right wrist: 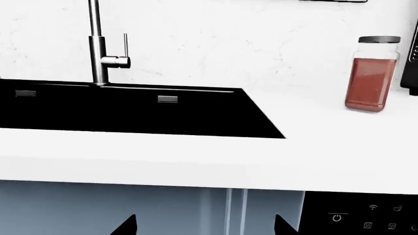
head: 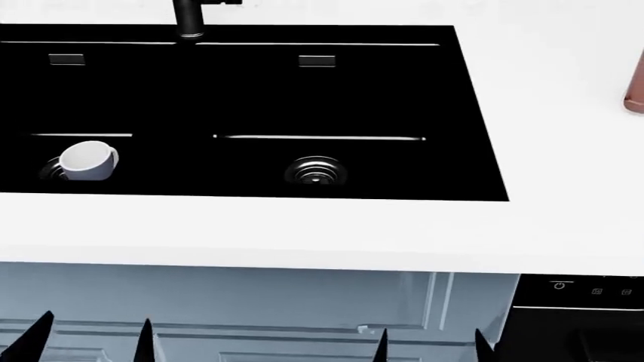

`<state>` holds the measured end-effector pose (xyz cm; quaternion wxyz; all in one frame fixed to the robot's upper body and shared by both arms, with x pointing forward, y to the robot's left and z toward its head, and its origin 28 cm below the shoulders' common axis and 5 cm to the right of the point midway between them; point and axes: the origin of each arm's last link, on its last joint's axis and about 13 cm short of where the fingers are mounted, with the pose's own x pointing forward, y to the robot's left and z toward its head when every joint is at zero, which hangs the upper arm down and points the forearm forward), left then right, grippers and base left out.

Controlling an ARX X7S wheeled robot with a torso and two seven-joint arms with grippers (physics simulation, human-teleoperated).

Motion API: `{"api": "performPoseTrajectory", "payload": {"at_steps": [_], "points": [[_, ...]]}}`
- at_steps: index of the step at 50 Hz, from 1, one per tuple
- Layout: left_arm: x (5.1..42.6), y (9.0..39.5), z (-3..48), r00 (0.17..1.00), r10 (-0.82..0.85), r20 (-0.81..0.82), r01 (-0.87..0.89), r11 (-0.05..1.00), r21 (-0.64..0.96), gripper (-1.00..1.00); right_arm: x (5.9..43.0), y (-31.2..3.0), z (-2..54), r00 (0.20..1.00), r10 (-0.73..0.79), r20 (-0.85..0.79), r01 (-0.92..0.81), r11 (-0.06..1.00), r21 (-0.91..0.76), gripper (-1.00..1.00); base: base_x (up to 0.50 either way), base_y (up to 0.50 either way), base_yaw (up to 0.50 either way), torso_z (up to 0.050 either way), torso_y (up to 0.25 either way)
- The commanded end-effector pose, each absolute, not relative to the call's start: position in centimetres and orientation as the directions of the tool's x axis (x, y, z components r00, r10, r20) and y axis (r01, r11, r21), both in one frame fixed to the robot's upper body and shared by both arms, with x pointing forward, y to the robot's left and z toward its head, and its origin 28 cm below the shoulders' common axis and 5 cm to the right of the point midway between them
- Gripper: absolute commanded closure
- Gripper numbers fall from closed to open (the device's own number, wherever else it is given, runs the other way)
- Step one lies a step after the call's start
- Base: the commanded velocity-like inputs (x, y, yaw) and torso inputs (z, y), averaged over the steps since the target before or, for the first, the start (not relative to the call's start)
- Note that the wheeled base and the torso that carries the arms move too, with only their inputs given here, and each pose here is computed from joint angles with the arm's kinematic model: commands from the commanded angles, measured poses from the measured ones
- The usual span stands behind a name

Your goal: Turn on the sink faucet.

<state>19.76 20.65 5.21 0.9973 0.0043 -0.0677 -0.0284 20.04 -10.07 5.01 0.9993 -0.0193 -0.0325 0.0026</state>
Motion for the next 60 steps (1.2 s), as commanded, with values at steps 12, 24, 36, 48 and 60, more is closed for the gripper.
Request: {"api": "performPoseTrajectory", "payload": {"at_steps": [12, 24, 36, 48, 60], "points": [[16.9, 20.6, 12.9, 0.957, -0.117, 0.265, 0.098, 0.992, 0.082, -1.00, 17.4, -10.9, 12.2, 0.977, 0.001, 0.211, 0.022, 0.994, -0.108, -1.00, 0.00, 0.00, 0.00, 0.050, 0.113], [17.1, 21.4, 18.2, 0.933, -0.128, 0.335, 0.081, 0.985, 0.151, -1.00, 17.9, -12.1, 16.8, 0.966, -0.014, 0.258, 0.061, 0.983, -0.174, -1.00, 0.00, 0.00, 0.00, 0.050, 0.112], [17.9, 21.8, 21.3, 0.930, -0.136, 0.343, 0.077, 0.981, 0.178, -1.00, 18.9, -12.4, 19.0, 0.967, -0.071, 0.245, 0.138, 0.953, -0.269, -1.00, 0.00, 0.00, 0.00, 0.050, 0.112], [18.1, 22.1, 20.9, 0.936, -0.123, 0.330, 0.068, 0.983, 0.173, -1.00, 18.7, -12.2, 19.5, 0.965, -0.034, 0.259, 0.097, 0.968, -0.232, -1.00, 0.01, 0.49, 0.00, 0.050, 0.113], [18.0, 22.3, 20.9, 0.937, -0.120, 0.329, 0.067, 0.983, 0.169, -1.00, 18.7, -11.8, 19.8, 0.962, -0.013, 0.272, 0.080, 0.969, -0.235, -1.00, 0.02, 0.50, 0.00, 0.050, 0.113]]}}
